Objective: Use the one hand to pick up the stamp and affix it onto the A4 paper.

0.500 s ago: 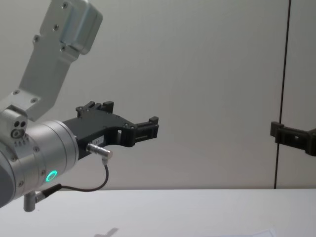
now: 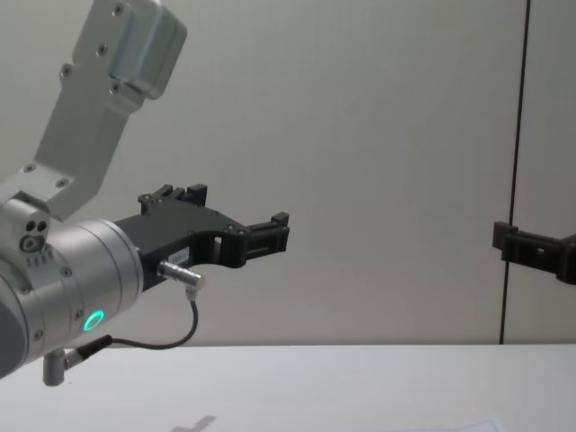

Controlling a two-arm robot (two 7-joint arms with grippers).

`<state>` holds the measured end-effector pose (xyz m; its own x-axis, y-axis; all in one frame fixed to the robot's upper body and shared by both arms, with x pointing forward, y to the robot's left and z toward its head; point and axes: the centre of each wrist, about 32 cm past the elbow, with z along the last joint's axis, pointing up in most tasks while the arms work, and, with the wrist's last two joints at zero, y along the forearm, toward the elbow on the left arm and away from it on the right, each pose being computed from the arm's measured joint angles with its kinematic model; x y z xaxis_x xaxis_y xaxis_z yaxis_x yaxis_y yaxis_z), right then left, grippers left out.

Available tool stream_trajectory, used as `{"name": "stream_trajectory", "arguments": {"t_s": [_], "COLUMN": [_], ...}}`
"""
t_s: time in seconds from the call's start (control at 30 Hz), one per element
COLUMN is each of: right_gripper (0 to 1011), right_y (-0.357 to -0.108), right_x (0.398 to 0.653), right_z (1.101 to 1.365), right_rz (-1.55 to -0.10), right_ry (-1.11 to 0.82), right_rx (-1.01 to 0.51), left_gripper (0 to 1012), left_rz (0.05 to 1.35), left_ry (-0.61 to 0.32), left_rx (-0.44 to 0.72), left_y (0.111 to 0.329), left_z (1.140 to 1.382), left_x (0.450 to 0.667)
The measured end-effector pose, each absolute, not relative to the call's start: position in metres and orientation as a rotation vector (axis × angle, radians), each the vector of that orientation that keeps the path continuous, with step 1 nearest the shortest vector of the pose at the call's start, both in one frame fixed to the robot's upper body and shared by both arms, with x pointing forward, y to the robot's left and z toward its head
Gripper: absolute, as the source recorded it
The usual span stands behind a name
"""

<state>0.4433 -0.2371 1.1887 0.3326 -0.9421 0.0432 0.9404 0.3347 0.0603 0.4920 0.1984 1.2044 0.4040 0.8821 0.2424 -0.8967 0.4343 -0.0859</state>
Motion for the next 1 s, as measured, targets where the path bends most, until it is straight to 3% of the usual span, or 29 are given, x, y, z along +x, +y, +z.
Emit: {"name": "stream_trajectory", "arguments": {"t_s": [1.0], "right_gripper": [1001], "right_y": [-0.2374], "right_x": [0.4438], "right_z": [1.1888], "right_rz": [-1.232], "right_ry": [-0.074], "right_rx": [0.024], "left_gripper": [1001], "left_rz": [1.124], "left_ry": [-0.268], "left_rx": [0.061], "left_y": [0.1984], "left_z": [1.2044], "left_x": [0.4920]}}
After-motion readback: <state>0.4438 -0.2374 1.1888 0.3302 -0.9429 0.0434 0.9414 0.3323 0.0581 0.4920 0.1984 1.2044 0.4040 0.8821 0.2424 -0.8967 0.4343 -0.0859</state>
